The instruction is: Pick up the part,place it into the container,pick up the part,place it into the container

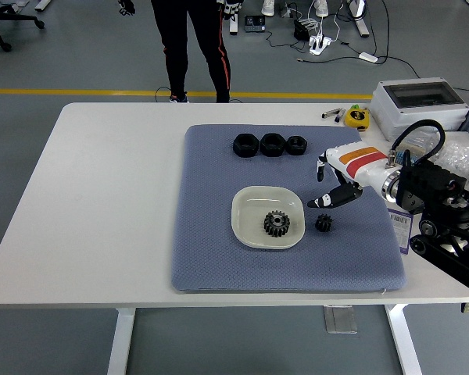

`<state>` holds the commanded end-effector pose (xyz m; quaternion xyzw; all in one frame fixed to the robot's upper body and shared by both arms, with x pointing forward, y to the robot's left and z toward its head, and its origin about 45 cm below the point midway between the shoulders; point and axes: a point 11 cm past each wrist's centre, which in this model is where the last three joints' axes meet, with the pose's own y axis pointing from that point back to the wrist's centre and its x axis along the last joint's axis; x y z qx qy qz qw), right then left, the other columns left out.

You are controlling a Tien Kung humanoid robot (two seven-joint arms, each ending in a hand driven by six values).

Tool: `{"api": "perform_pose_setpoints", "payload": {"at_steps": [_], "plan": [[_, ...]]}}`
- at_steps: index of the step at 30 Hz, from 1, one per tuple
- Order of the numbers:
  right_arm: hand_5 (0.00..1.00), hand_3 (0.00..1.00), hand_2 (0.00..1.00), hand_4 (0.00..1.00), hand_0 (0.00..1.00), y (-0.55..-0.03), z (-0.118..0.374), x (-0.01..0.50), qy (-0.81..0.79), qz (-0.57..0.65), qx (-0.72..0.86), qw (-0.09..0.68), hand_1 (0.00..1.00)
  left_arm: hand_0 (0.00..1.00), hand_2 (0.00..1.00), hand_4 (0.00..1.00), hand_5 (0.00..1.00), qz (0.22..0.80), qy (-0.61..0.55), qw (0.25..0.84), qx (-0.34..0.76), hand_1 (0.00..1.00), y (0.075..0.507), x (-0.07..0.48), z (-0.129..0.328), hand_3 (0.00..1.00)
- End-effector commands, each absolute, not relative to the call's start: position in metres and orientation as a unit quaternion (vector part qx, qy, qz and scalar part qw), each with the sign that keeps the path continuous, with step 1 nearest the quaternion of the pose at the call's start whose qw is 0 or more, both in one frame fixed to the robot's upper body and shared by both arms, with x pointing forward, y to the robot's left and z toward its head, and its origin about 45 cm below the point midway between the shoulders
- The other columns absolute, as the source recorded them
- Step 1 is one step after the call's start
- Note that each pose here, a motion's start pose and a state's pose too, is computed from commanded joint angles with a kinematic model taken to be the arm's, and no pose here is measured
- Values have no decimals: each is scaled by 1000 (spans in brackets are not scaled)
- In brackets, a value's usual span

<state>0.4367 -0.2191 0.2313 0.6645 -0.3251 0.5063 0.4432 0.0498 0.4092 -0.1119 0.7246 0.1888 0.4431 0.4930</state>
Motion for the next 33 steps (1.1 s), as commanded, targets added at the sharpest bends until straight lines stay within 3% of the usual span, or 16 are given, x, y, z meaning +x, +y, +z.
{"api": "perform_pose_setpoints", "payload": {"at_steps": [3, 4, 9, 10, 15, 16, 21, 22, 33], "plan": [[538, 500, 200, 998, 55, -227, 227, 434, -341, 504, 664, 434, 74, 649, 683, 615, 656, 442, 189, 494, 725, 632, 408, 50, -112, 614], [536, 575, 442, 998, 203, -228, 226, 433, -343, 504, 664, 433, 265, 643, 682, 613, 658, 442, 188, 494, 725, 631, 408, 50, -112, 613], [536, 575, 442, 998, 203, -234, 224, 434, -355, 509, 658, 428, 265, 643, 682, 613, 658, 440, 186, 496, 725, 631, 406, 52, -113, 613], [532, 614, 520, 998, 268, -235, 223, 433, -355, 510, 657, 428, 350, 641, 680, 613, 658, 440, 185, 496, 725, 631, 406, 52, -112, 614], [532, 614, 520, 998, 268, -238, 216, 429, -347, 510, 657, 433, 350, 641, 680, 613, 658, 442, 186, 496, 724, 631, 406, 52, -113, 614], [522, 620, 601, 998, 338, -239, 213, 428, -346, 509, 659, 434, 463, 641, 679, 613, 658, 442, 186, 496, 723, 630, 406, 52, -113, 614], [522, 620, 601, 998, 338, -237, 203, 422, -344, 512, 661, 427, 463, 641, 679, 613, 658, 440, 187, 497, 724, 630, 406, 51, -113, 614], [448, 596, 629, 998, 384, -236, 202, 421, -343, 514, 661, 425, 513, 641, 680, 612, 657, 440, 187, 497, 724, 630, 406, 51, -113, 612], [416, 594, 644, 998, 414, -225, 180, 416, -332, 506, 674, 424, 543, 641, 678, 613, 658, 435, 189, 497, 727, 629, 405, 47, -113, 613]]}}
